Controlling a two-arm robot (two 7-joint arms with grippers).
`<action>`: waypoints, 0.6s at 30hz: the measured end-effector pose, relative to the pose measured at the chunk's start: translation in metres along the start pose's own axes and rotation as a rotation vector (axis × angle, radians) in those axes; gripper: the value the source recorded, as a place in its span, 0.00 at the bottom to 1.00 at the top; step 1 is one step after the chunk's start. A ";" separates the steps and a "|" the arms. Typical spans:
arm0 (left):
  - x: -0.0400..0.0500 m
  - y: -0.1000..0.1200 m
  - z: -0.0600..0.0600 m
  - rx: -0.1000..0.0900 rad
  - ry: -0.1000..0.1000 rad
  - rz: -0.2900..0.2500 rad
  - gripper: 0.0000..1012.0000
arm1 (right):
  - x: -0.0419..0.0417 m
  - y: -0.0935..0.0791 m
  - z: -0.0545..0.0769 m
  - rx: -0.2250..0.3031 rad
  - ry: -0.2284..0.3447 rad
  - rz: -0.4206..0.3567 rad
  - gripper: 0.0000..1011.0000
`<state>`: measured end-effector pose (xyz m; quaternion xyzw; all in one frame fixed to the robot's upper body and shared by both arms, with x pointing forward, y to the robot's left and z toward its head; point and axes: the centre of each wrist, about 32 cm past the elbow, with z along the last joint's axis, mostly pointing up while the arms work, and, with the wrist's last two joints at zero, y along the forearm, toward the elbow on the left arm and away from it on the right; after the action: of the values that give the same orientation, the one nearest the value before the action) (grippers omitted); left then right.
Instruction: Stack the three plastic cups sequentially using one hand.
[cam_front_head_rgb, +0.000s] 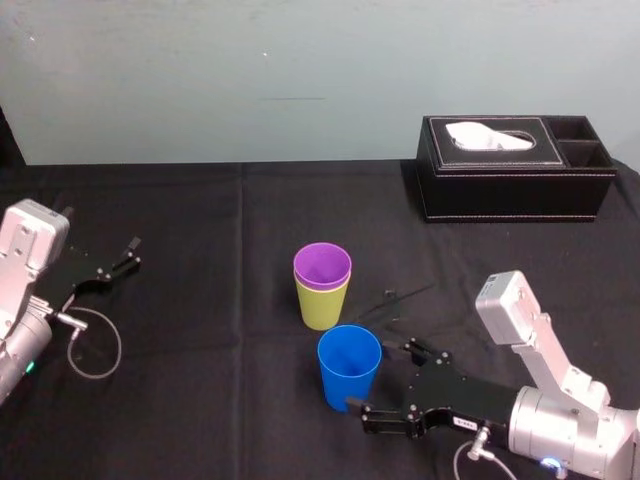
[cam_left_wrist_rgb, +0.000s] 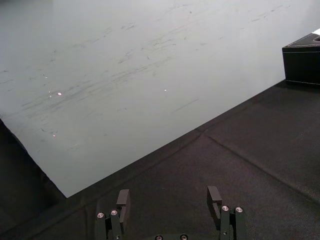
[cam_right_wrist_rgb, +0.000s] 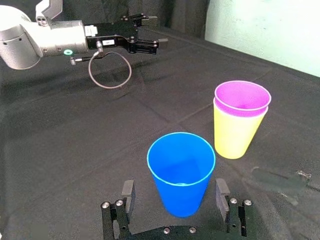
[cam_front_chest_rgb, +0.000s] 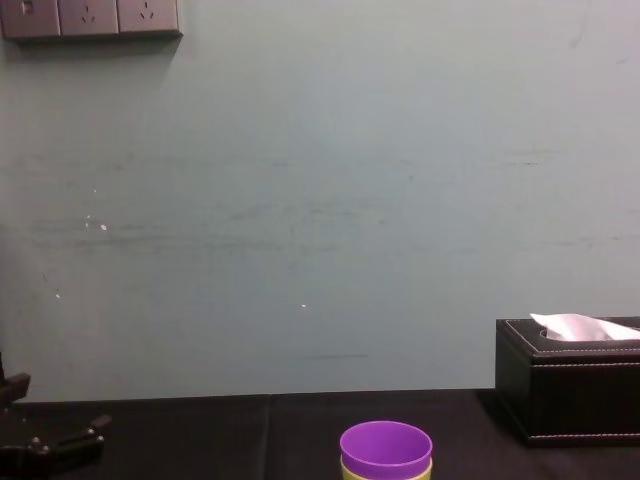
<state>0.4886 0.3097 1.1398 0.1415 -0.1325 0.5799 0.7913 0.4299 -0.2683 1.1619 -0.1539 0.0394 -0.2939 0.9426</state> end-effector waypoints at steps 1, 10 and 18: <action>0.0000 0.000 0.000 0.000 0.000 0.000 1.00 | 0.0002 0.001 0.000 0.000 -0.001 0.000 0.99; 0.0000 0.000 0.000 0.000 0.000 0.000 1.00 | 0.0004 0.009 0.001 0.000 -0.006 0.001 0.99; 0.0000 0.000 0.000 0.000 0.000 0.000 1.00 | 0.0010 0.015 0.001 -0.001 -0.002 0.001 0.99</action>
<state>0.4886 0.3097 1.1398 0.1415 -0.1325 0.5799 0.7913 0.4389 -0.2572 1.1583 -0.1549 0.0385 -0.2932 0.9426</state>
